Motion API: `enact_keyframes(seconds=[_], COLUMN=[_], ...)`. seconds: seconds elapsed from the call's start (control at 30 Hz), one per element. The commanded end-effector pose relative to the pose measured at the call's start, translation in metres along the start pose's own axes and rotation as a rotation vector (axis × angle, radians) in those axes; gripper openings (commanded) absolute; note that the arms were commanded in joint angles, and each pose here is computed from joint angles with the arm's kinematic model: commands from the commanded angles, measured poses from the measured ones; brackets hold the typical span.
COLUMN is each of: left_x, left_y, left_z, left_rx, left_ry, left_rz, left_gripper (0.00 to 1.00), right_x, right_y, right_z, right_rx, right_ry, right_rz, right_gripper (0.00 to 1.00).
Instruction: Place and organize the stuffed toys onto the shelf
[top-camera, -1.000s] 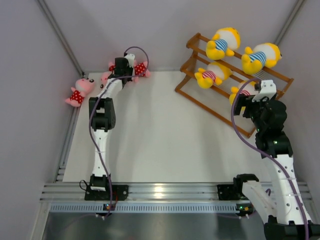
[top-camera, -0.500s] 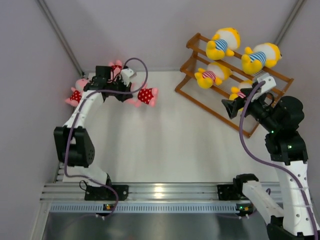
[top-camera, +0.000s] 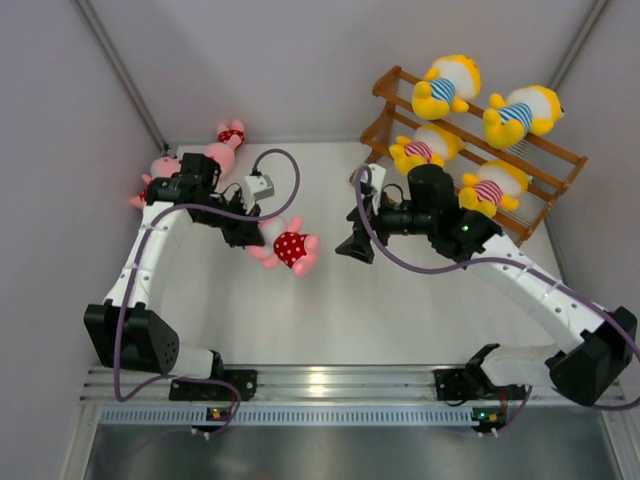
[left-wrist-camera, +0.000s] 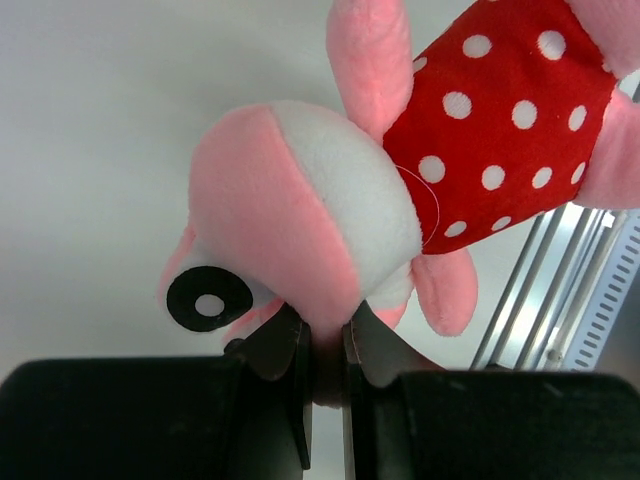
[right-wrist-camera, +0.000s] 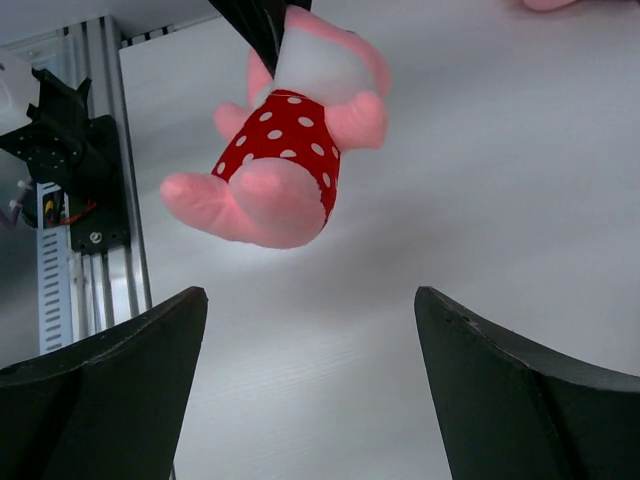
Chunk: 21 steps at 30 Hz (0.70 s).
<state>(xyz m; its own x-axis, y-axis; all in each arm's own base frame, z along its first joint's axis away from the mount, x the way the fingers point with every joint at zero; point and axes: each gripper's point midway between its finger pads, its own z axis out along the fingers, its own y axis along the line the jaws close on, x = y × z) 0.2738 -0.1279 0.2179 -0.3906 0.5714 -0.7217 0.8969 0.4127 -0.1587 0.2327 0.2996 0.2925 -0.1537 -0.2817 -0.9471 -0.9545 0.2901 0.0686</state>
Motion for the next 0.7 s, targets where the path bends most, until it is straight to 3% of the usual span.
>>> enact_keyframes(seconds=[0.0, 0.33, 0.47, 0.5, 0.53, 0.67], left_x=[0.003, -0.001, -0.001, 0.0, 0.001, 0.008], left_y=[-0.028, -0.032, -0.031, -0.03, -0.03, -0.024], left_z=[-0.006, -0.004, -0.003, -0.002, -0.001, 0.0], left_rx=[0.067, 0.087, 0.093, 0.093, 0.094, 0.076], left_ry=[-0.004, -0.013, -0.012, -0.009, -0.005, 0.029], left_rz=[0.009, 0.008, 0.009, 0.007, 0.005, -0.004], left_gripper=[0.0, 0.0, 0.0, 0.0, 0.0, 0.0], right_x=[-0.031, -0.007, 0.003, 0.005, 0.005, -0.001], right_y=[0.015, 0.036, 0.047, 0.049, 0.05, 0.045], right_z=[0.02, 0.072, 0.088, 0.091, 0.094, 0.096], right_rx=[-0.091, -0.223, -0.259, -0.257, -0.244, -0.191], right_ry=[-0.113, -0.049, -0.016, -0.01, -0.011, -0.067], right_rz=[-0.093, -0.064, -0.044, -0.032, -0.03, -0.01], right_gripper=[0.86, 0.85, 0.79, 0.74, 0.58, 0.23])
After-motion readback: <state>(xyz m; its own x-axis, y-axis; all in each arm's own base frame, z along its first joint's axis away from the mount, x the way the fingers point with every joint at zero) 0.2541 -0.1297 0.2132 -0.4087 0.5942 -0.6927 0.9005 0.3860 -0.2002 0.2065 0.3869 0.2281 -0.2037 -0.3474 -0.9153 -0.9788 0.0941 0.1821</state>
